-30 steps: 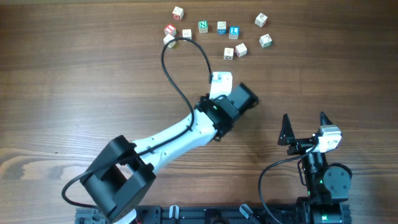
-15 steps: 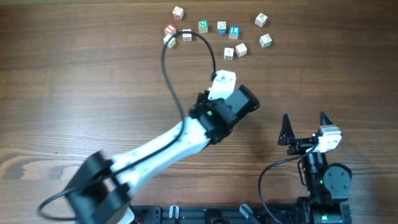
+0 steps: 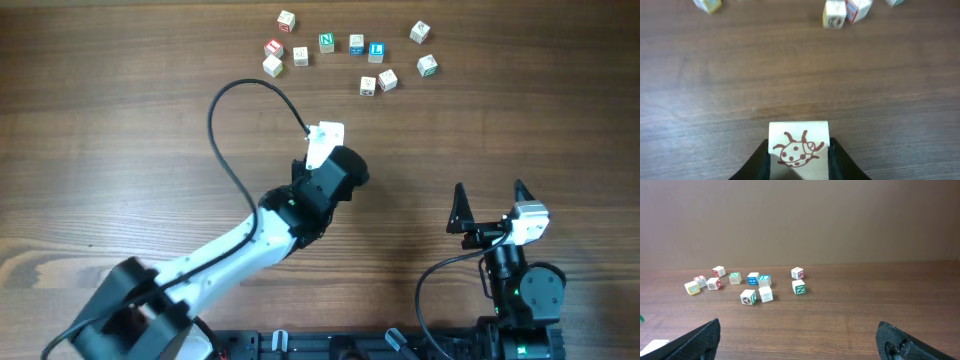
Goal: Form a tower
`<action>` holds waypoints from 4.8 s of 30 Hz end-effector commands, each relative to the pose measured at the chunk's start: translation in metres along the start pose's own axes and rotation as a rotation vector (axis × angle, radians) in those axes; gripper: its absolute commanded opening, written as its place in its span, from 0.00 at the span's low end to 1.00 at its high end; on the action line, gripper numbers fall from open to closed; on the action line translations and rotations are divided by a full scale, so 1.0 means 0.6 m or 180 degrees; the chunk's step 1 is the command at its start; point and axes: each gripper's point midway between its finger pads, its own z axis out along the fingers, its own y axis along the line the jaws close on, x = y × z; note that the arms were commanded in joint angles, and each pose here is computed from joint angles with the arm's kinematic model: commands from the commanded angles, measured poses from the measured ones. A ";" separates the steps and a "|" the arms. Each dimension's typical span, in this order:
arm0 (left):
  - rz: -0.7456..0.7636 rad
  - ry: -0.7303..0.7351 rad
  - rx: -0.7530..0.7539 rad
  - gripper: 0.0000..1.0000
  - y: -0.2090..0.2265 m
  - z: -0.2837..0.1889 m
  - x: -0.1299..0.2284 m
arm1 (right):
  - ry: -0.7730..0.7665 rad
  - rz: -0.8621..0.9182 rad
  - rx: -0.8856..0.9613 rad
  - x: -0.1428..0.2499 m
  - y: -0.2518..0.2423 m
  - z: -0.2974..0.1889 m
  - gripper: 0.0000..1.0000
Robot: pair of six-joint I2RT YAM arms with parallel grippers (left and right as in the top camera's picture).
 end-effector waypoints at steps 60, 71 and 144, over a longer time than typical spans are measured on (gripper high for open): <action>-0.0261 0.0107 -0.0085 0.26 -0.014 0.042 0.042 | -0.0025 -0.0034 0.0008 -0.003 -0.001 -0.001 1.00; -0.0261 0.0107 -0.0085 0.34 -0.014 0.042 0.042 | -0.0024 -0.0035 0.0008 -0.002 -0.001 -0.001 0.99; -0.2657 0.0649 -0.0640 1.00 0.493 -0.036 -0.078 | 0.4522 0.0628 0.0123 0.098 0.363 0.248 1.00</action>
